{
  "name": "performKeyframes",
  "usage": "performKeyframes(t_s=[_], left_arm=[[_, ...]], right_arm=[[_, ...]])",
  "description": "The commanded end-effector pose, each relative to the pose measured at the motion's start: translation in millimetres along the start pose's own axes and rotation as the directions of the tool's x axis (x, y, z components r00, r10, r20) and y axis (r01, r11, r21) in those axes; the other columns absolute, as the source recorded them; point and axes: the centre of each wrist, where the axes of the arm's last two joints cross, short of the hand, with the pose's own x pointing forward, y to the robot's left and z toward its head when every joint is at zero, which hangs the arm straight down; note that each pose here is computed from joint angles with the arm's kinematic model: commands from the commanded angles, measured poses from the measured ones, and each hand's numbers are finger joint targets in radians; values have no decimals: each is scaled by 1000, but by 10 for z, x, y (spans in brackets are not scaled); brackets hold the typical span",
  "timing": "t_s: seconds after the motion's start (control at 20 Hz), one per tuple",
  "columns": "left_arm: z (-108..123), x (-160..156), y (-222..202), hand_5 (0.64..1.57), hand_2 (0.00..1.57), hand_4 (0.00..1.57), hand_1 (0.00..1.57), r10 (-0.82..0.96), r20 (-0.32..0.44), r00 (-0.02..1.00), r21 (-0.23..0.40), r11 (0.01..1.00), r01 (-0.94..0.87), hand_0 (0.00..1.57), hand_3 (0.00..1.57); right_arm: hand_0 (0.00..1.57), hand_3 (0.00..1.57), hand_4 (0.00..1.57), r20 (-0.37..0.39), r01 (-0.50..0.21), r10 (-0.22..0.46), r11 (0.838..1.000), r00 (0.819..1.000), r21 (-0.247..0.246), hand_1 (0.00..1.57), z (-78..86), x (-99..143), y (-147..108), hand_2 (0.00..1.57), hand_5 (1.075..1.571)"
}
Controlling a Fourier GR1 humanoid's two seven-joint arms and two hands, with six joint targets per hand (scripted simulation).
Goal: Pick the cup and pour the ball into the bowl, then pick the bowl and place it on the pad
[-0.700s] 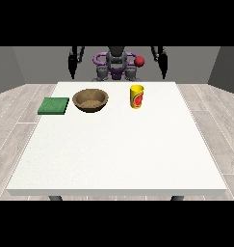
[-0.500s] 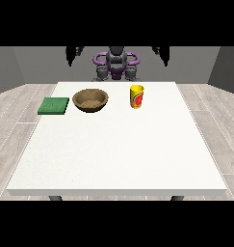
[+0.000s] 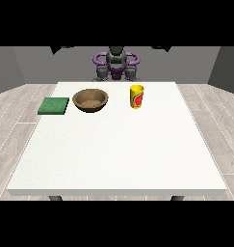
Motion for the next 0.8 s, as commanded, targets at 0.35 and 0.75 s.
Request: performKeyframes(t_s=[0.35, 0.75], left_arm=[[-176, -272, 149, 1528, 0, 0, 0, 14, 202, 979, 33, 999, -21, 0, 0], [-258, -739, -212, 1523, 0, 0, 0, -17, 219, 976, 52, 999, 5, 0, 0]], right_arm=[[0, 0, 0, 138, 18, -26, 998, 990, 54, 0, -100, 23, 108, 0, 1570], [0, 0, 0, 191, 12, -27, 997, 981, 78, 0, -174, -113, 170, 0, 1571]])
